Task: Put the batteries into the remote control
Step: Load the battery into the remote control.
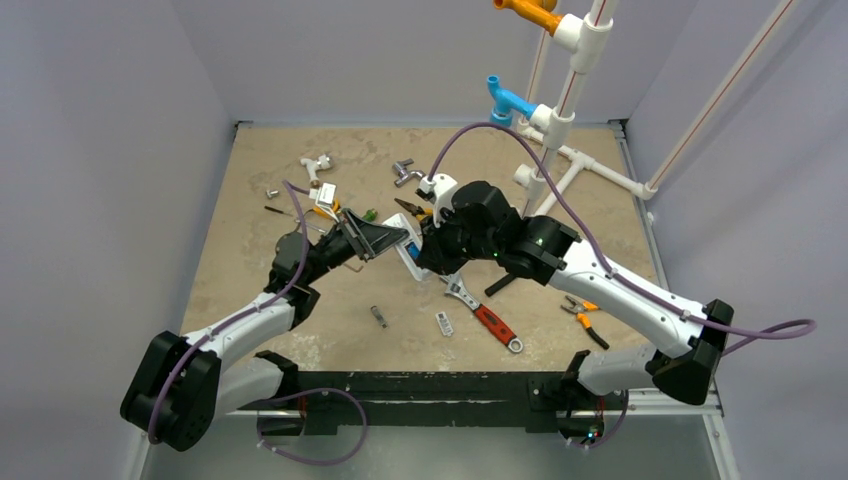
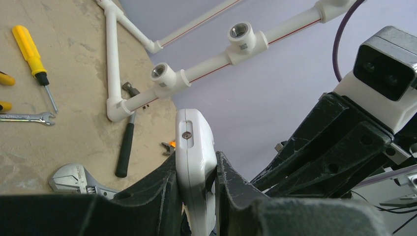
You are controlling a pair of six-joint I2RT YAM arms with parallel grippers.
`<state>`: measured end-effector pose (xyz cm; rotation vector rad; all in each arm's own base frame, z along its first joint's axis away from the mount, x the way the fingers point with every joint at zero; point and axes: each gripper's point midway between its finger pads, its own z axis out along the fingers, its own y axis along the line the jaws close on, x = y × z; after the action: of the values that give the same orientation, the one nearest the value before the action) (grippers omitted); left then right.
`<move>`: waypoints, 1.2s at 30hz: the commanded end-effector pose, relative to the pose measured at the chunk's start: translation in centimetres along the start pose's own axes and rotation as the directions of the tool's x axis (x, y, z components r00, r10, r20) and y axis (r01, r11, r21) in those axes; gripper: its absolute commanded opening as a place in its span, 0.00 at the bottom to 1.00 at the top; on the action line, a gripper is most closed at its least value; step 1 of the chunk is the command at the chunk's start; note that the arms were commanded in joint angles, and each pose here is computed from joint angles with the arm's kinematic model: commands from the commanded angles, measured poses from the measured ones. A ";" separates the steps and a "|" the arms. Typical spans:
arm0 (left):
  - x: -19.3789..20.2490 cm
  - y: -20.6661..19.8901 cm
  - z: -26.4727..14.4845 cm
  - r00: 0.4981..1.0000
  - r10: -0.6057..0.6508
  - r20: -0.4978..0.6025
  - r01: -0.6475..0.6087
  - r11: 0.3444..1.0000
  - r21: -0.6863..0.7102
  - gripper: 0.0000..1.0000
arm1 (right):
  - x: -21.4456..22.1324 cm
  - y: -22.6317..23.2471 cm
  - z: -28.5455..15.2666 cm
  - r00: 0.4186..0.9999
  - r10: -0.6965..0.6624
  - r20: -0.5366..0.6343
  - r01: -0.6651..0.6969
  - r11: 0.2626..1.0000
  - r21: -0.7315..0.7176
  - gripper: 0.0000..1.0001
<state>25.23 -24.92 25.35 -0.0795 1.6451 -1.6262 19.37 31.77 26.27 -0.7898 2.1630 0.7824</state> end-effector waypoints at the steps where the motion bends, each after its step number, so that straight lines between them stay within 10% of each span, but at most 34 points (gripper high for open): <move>1: -0.7 -1.9 0.3 1.000 0.015 0.023 -0.016 0.998 0.055 0.00 | -0.3 -0.1 0.2 1.000 0.014 -0.007 -0.014 1.000 0.019 0.00; 36: -0.8 -1.8 0.2 0.999 0.012 0.030 -0.014 0.999 0.051 0.00 | -0.5 -1.3 2.2 0.998 0.040 -0.038 -0.037 0.996 0.077 0.00</move>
<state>25.50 -24.88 24.82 -0.1093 1.6670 -1.6115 20.38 32.04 23.21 -0.7738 2.2784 0.6932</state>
